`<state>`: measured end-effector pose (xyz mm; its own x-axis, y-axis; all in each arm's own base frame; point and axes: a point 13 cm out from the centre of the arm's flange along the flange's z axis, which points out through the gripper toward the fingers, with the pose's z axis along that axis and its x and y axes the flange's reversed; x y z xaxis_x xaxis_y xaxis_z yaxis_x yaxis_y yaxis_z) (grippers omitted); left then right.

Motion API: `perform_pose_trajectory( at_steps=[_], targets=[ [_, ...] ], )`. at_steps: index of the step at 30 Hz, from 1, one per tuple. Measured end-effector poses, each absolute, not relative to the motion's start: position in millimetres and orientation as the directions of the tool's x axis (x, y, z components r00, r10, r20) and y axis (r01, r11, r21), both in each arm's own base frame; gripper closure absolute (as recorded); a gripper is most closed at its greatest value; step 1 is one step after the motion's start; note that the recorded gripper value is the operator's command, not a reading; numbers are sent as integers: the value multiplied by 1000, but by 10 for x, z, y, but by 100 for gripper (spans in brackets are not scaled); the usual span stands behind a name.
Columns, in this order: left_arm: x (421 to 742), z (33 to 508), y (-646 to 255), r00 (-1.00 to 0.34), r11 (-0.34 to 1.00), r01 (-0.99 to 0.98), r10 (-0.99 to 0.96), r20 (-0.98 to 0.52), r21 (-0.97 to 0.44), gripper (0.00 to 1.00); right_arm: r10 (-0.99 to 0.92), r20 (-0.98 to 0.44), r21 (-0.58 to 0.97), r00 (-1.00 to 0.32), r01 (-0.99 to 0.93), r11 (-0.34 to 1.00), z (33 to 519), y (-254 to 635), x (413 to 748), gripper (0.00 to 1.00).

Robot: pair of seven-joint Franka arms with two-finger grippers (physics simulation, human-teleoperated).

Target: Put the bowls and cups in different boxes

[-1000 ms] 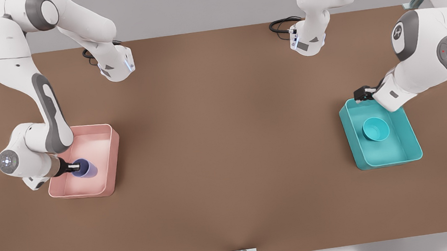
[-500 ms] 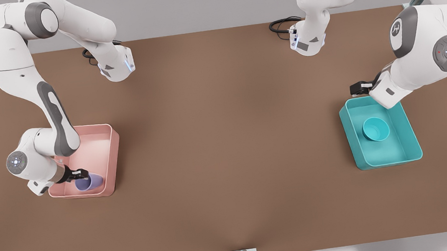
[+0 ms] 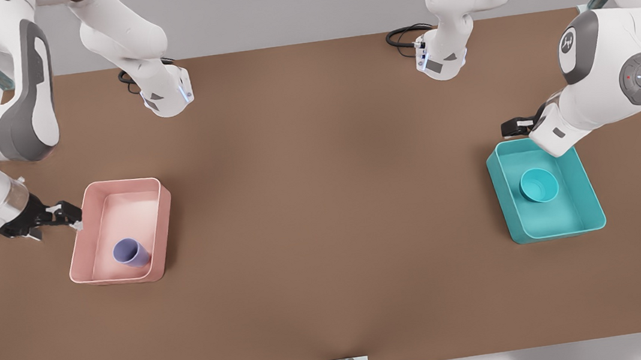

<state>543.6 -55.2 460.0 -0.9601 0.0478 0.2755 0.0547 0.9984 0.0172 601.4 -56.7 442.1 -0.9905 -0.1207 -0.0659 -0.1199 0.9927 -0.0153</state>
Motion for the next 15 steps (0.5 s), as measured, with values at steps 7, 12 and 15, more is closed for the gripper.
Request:
perform_pose_trajectory(
  at_steps=[7, 12, 15],
  targets=[
    [5434, 4597, -565, -960, 999, 49, 43, 276, 18, 0, -76, 93, 7, -993, -76, 997, 4587, -548, 5524, 0],
    [5429, 4603, -566, -960, 999, 45, 38, 277, 18, 0, -18, 134, 3, -991, -18, 1000, 4649, -741, 5412, 0],
    [5431, 4594, -566, -960, 999, 43, 36, 278, 19, 0, 4, 145, -1, -989, 4, 1000, 4683, -796, 5375, 0]
  ],
)
